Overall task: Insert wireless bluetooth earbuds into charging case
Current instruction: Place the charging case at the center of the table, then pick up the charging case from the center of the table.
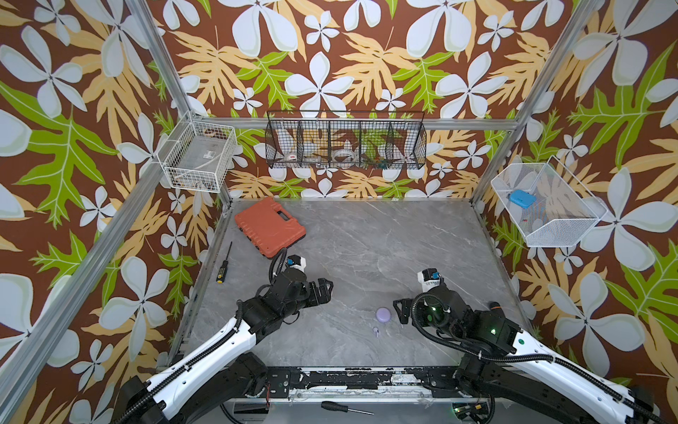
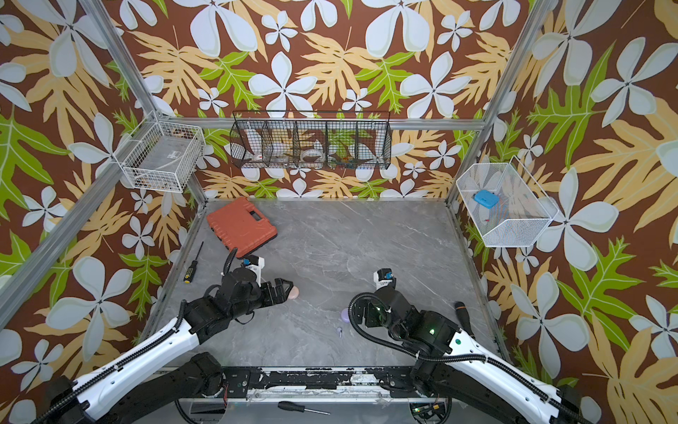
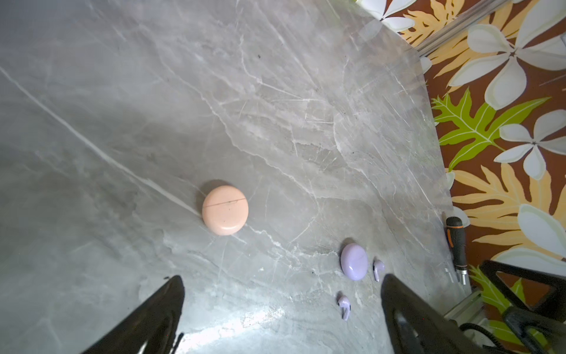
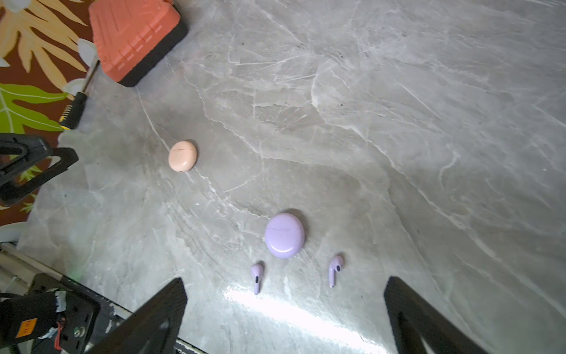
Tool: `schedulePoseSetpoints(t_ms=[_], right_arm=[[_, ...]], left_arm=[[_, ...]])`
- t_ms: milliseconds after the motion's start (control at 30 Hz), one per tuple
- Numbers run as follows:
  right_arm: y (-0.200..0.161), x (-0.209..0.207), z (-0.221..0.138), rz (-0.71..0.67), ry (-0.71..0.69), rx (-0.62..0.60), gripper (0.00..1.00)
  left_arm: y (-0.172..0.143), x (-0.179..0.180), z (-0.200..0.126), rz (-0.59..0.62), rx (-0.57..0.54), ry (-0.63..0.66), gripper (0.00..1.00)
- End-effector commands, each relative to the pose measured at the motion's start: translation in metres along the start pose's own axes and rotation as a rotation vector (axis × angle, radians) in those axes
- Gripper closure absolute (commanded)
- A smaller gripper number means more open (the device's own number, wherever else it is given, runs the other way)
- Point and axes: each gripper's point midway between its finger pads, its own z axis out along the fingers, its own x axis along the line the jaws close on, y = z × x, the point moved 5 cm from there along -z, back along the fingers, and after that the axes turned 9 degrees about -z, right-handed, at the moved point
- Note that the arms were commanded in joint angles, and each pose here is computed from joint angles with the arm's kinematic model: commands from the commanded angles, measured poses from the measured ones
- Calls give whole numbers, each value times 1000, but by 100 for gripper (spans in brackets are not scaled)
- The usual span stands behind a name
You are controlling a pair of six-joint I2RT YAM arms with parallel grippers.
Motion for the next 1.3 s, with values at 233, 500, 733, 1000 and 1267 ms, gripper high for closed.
schedulePoseSetpoints(t_ms=[233,500,733,1000,1267], right_arm=[[-12,-16,2,-19,-105,48,0],[-16,-8,8,-22,-50,69,0],[-20,-11,9,-33,-76,101,1],[-7,-18,-9,-29,-129,64,1],[10,-29,-37,-23,-201,-10,2]], left_arm=[[-33,-7,12,-154,105,53,0],[-46,-26,23,-129,146,100,0],[-51,-28,29,-143,161,122,0],[-70,-46,43,-135,226,157,0],[-98,-86,64,-57,310,256,0]])
